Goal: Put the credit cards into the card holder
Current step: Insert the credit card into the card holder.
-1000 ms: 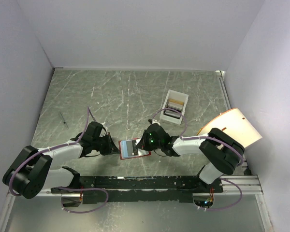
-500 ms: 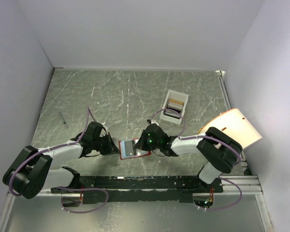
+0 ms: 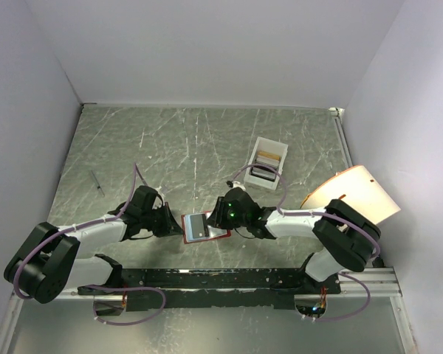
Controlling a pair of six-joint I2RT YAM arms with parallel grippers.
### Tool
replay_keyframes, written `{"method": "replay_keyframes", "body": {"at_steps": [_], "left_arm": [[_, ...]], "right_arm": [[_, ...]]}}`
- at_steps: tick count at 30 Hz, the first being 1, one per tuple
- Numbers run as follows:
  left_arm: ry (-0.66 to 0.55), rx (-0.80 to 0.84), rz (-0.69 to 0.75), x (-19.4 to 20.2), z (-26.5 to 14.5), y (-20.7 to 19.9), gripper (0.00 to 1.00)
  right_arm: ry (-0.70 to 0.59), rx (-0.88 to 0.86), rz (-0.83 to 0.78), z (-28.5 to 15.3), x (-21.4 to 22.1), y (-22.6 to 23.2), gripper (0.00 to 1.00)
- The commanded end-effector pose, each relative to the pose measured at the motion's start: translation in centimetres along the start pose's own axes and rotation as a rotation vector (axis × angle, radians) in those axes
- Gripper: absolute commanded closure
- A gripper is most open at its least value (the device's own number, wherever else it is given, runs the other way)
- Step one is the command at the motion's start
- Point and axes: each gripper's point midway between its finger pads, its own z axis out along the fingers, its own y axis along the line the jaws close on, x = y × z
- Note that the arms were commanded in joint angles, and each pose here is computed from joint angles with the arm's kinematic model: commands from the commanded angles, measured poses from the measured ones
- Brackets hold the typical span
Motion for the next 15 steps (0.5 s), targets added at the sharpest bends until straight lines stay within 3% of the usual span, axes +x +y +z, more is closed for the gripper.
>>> {"method": "replay_keyframes", "body": {"at_steps": [1, 15], "left_arm": [[-0.012, 0.029, 0.019, -0.6, 0.0, -0.9, 0.93], [-0.019, 0.021, 0.033, -1.1, 0.0, -1.2, 0.93]], "right_arm": [[0.008, -0.022, -0.024, 0.2, -0.1, 0.7, 0.74], [0.056, -0.07, -0.02, 1.4, 0.8, 1.7, 0.78]]}}
